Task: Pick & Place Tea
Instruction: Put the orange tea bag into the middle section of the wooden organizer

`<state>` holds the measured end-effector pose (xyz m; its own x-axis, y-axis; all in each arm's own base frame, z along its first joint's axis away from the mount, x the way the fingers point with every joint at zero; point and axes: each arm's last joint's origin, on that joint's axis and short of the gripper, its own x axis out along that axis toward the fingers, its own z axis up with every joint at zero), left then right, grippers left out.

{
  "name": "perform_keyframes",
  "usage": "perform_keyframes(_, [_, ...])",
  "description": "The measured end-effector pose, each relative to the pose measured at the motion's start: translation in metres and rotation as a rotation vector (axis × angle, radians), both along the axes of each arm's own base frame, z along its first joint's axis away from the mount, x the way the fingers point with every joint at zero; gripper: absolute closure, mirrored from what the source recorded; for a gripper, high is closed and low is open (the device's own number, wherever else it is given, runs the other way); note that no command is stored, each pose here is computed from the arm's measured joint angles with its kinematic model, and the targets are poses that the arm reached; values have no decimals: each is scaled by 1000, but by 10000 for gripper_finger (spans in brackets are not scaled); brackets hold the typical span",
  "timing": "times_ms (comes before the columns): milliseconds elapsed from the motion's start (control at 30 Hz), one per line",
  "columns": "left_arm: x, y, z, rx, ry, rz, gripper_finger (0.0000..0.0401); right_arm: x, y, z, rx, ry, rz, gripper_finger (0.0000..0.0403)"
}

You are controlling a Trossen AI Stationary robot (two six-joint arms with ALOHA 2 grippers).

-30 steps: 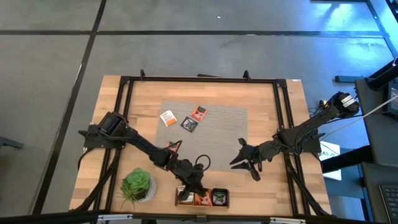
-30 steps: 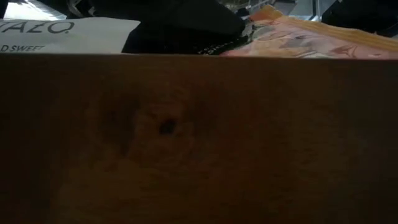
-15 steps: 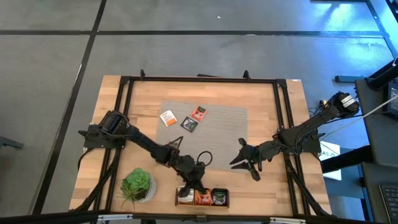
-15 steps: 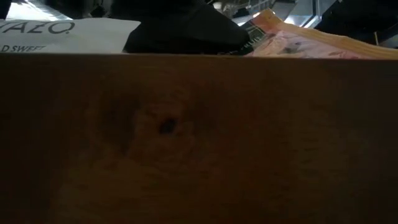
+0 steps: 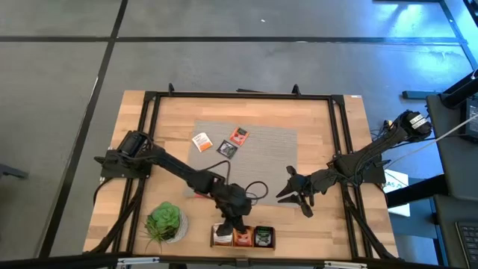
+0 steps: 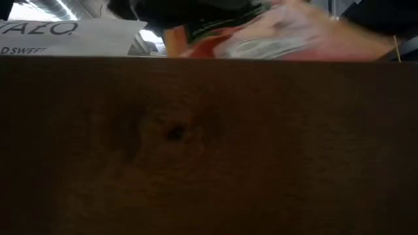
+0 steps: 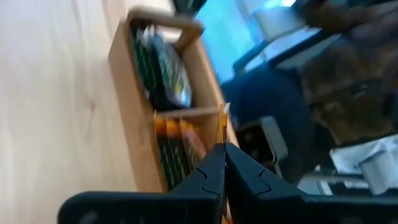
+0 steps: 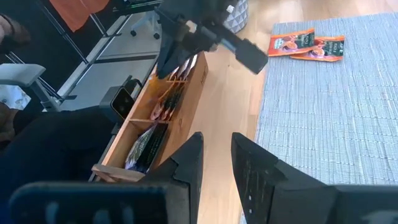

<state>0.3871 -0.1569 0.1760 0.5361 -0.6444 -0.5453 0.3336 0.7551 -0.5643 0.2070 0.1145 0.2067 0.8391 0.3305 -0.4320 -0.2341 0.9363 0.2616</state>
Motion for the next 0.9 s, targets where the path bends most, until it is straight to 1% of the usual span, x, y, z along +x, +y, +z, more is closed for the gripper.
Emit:
perform_keyframes(67, [3, -1, 10, 37, 78, 9, 399, 0, 0, 0, 0, 0, 0, 317])
perform_keyframes(167, [6, -5, 29, 99, 136, 40, 399, 0, 0, 0, 0, 0, 0, 317])
perform_keyframes(267, [6, -10, 40, 146, 150, 66, 399, 0, 0, 0, 0, 0, 0, 317])
perform_keyframes(333, [7, -13, 44, 134, 128, 56, 399, 0, 0, 0, -1, -1, 1, 317])
perform_keyframes(767, [7, -16, 45, 134, 117, 56, 399, 0, 0, 0, -3, -1, 1, 317])
perform_keyframes(900, [9, -17, 35, 140, 144, 60, 399, 0, 0, 0, -7, -3, 3, 317])
